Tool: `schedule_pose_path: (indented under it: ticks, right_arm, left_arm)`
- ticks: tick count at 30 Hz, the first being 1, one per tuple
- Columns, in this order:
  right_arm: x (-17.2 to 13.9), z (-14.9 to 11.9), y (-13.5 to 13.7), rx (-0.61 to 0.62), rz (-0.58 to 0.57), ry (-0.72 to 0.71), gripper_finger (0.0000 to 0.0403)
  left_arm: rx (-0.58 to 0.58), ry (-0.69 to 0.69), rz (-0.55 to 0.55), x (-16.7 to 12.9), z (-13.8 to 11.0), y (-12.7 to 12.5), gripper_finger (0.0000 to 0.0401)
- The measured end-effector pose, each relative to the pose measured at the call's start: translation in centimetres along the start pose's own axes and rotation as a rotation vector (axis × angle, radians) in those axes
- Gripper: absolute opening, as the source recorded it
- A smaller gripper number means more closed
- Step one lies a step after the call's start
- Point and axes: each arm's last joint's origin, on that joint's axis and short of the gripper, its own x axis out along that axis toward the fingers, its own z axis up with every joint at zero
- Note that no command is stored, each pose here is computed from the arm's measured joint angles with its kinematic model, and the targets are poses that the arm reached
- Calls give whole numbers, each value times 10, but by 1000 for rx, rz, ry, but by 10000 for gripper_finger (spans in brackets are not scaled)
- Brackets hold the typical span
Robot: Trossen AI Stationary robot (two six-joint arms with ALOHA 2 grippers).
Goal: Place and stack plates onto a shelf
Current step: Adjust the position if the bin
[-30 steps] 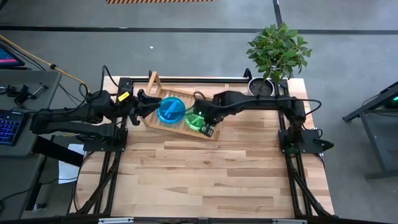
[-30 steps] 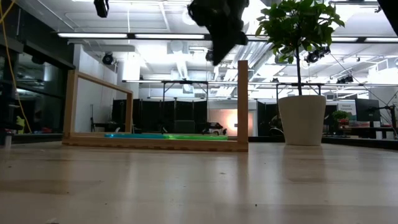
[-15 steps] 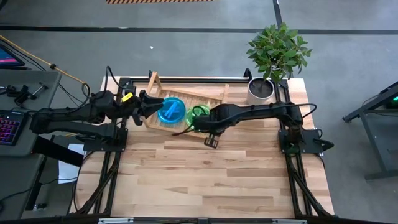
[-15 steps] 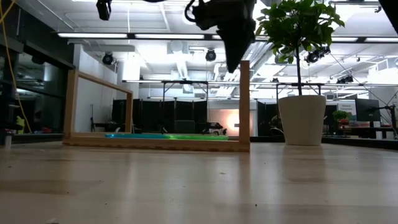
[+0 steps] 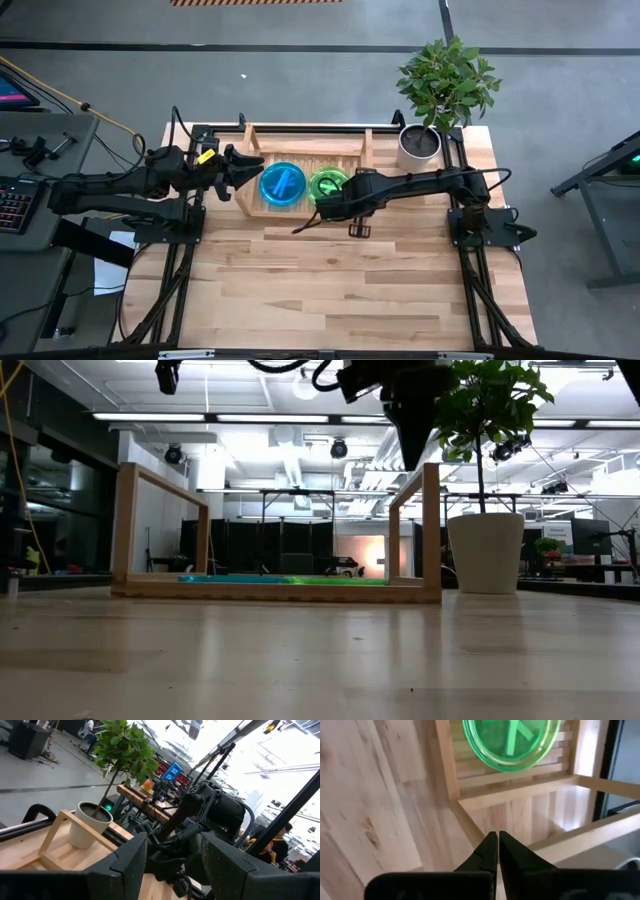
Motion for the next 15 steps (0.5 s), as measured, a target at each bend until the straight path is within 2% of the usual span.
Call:
schedule_pose_path:
  ticks: [8,15]
  right_arm:
    - [-7,-3,-7,-9,-32,-44,0]
    - [-51,-33,-19,49,-71,-205,0]
  left_arm:
    - [1,0,0,0,0,0,172]
    - [2,0,0,0,0,0,172]
